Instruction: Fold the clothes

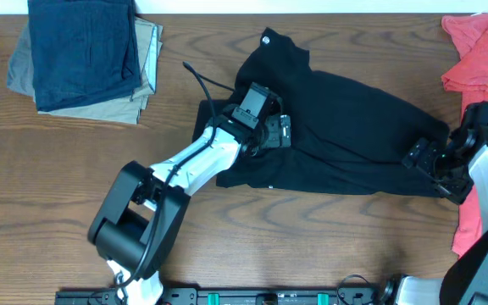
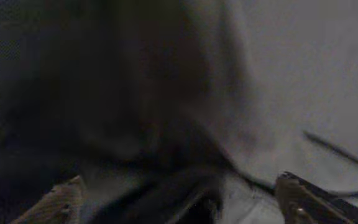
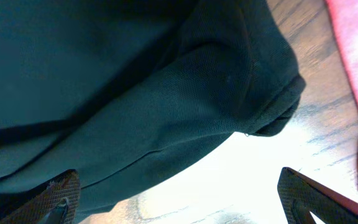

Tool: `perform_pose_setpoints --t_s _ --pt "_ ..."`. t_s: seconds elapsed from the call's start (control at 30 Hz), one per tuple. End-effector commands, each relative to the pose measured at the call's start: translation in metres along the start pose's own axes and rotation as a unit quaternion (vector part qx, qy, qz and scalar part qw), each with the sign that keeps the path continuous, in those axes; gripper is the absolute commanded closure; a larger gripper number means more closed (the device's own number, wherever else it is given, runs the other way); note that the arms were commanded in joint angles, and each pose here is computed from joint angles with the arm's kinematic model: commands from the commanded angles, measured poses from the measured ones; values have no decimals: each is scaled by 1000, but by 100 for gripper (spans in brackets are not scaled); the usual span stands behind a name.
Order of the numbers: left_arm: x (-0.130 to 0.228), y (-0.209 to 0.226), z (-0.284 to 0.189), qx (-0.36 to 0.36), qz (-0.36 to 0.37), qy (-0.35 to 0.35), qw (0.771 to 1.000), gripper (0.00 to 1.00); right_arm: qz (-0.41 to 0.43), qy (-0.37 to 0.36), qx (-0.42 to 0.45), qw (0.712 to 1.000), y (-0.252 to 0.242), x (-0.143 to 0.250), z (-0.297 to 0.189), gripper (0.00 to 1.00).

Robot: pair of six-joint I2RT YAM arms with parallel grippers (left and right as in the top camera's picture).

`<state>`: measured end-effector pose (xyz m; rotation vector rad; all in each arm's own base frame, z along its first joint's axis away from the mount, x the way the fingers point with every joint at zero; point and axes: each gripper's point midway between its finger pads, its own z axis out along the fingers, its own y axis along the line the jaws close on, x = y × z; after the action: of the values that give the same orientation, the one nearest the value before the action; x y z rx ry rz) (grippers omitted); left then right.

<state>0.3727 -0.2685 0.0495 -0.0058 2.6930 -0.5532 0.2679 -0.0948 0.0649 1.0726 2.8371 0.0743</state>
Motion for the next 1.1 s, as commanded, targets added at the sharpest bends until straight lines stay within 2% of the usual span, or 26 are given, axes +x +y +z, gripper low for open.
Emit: perform_pose_setpoints --t_s 0.0,0.2,0.37,0.57,0.63,0.73,0.83,0.87,1.0,1.07 --pt "-17 -11 -39 7 31 -30 999 2 4 17 7 1000 -3 4 9 1" --pt "21 13 -72 -42 43 43 997 2 32 21 47 998 -17 4 16 1" --pt "59 37 -67 -91 14 122 988 2 55 29 70 996 -24 6 22 1" --pt "76 51 -53 -112 8 153 982 2 62 40 75 994 -25 4 36 2" --pt "77 52 -51 -114 8 156 981 2 67 44 77 994 -26 3 41 13" --pt "77 52 -51 -114 8 156 981 2 70 46 78 993 -26 1 49 40" --pt "77 52 -51 -114 8 156 981 2 70 38 75 994 -24 -4 53 56" --pt "77 52 -51 -114 8 156 981 2 70 34 73 994 -23 -6 53 59" --pt "77 52 -51 -115 8 156 981 2 74 21 68 995 -22 -15 50 59" --pt "77 52 -51 -114 8 156 981 2 77 16 66 995 -22 -20 48 64"
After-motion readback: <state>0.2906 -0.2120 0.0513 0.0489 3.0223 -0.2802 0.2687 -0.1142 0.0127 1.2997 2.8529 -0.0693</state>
